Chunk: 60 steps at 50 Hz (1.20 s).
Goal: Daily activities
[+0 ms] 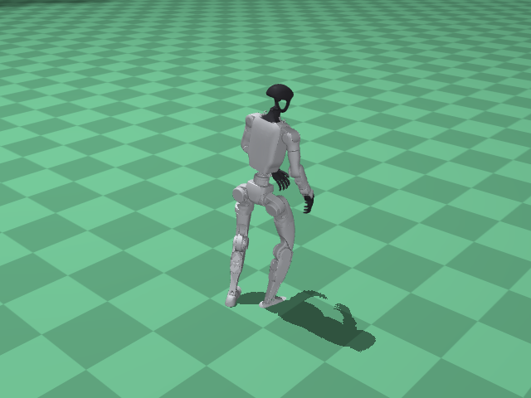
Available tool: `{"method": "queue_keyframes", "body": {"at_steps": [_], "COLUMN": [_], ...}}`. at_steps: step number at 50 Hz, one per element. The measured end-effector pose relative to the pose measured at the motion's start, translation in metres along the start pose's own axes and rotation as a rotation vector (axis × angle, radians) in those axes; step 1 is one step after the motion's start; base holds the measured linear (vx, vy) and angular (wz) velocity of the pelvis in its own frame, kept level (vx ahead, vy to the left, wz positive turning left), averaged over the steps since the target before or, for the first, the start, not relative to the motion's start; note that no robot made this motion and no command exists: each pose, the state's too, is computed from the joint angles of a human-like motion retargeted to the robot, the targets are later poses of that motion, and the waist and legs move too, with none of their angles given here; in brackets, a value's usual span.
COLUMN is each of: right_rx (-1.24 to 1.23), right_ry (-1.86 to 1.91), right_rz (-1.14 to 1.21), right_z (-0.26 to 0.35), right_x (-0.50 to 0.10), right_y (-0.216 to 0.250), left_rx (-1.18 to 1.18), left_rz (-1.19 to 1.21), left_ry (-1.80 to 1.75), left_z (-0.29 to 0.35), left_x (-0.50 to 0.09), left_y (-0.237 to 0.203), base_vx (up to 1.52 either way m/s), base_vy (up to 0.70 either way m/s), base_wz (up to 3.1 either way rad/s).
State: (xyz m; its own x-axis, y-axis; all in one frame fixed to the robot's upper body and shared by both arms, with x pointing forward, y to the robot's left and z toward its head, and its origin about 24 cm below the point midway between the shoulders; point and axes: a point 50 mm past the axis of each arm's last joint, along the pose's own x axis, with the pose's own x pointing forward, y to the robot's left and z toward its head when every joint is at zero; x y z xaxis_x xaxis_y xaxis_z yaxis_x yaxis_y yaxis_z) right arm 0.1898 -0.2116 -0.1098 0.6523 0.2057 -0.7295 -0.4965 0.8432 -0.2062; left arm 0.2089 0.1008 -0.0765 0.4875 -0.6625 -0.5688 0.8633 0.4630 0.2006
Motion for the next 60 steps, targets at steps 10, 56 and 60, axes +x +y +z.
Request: {"method": "queue_keyframes", "body": {"at_steps": [10, 56, 60], "right_rx": [0.155, 0.174, 0.204], "right_ry": [0.063, 0.292, 0.273], "right_rz": [-0.132, -0.335, -0.308], "right_z": [-0.029, -0.062, -0.057], "right_x": [-0.011, -0.019, -0.013], "right_y": [-0.005, -0.011, 0.001], "left_rx": [-0.197, -0.545, -0.556], "left_rz": [0.116, 0.522, 0.562], "left_ry": [0.200, 0.549, 0.549], "left_z": [-0.053, -0.123, -0.123], "left_x": [-0.017, -0.056, -0.058], "left_y": [-0.008, -0.028, -0.022], "base_vx": [0.03, 0.22, 0.35], "base_vy": [-0.10, -0.04, 0.05], "base_wz": [-1.17, -1.91, -0.77]}}
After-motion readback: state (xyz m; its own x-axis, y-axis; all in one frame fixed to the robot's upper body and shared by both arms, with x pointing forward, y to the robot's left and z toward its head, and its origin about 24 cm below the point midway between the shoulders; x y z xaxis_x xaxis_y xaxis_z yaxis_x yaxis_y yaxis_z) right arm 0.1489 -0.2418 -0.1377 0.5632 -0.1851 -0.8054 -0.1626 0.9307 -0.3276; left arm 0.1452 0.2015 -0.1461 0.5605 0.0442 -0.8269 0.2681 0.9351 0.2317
